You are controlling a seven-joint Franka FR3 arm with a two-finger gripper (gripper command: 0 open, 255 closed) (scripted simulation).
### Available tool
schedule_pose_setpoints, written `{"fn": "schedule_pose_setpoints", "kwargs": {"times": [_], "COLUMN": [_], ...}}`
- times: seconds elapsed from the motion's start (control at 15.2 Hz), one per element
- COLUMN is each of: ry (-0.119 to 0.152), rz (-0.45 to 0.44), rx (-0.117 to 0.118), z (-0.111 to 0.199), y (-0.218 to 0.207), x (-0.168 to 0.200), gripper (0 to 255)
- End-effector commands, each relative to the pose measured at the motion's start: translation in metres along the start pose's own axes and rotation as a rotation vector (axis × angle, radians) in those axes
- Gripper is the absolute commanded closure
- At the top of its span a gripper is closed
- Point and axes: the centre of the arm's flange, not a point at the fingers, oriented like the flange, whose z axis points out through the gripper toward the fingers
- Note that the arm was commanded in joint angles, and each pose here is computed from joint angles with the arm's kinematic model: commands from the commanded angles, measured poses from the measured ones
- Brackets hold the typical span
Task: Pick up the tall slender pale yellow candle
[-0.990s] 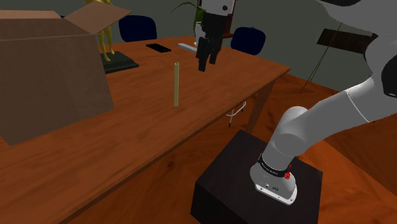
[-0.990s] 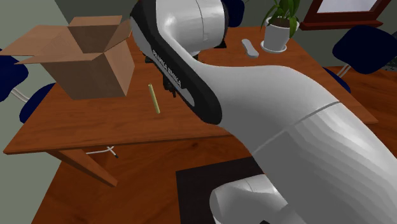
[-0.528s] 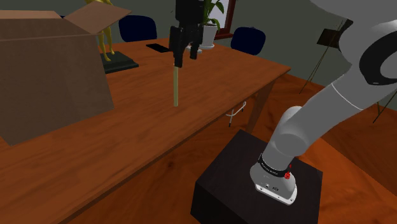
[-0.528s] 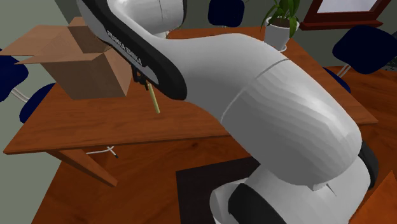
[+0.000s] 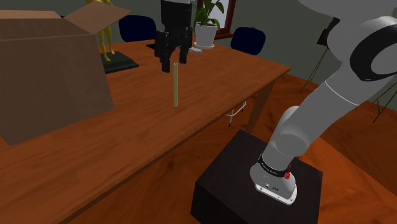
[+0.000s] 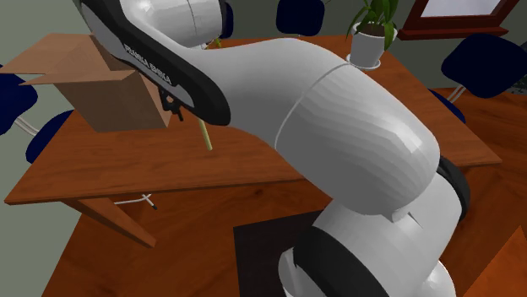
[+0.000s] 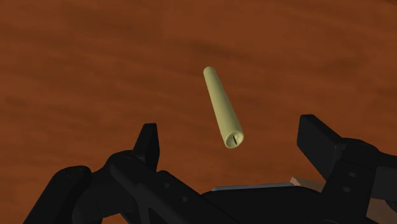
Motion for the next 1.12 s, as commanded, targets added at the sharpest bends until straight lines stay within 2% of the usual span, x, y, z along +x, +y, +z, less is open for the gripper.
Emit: {"fn": "schedule_pose_setpoints", "kwargs": {"times": [0.0, 0.2, 0.26, 0.86, 1.06], "ry": [0.000, 0.000, 0.000, 0.000, 0.000], "rz": [0.000, 0.000, 0.000, 0.000, 0.000], "rx": [0.000, 0.000, 0.000, 0.000, 0.000], "z": [0.011, 0.020, 0.019, 0.020, 0.004], "y": [0.000, 0.000, 0.000, 0.000, 0.000], "x": [-0.001, -0.001, -0.002, -0.001, -0.001], "gripper": [0, 0, 255, 255, 255]}}
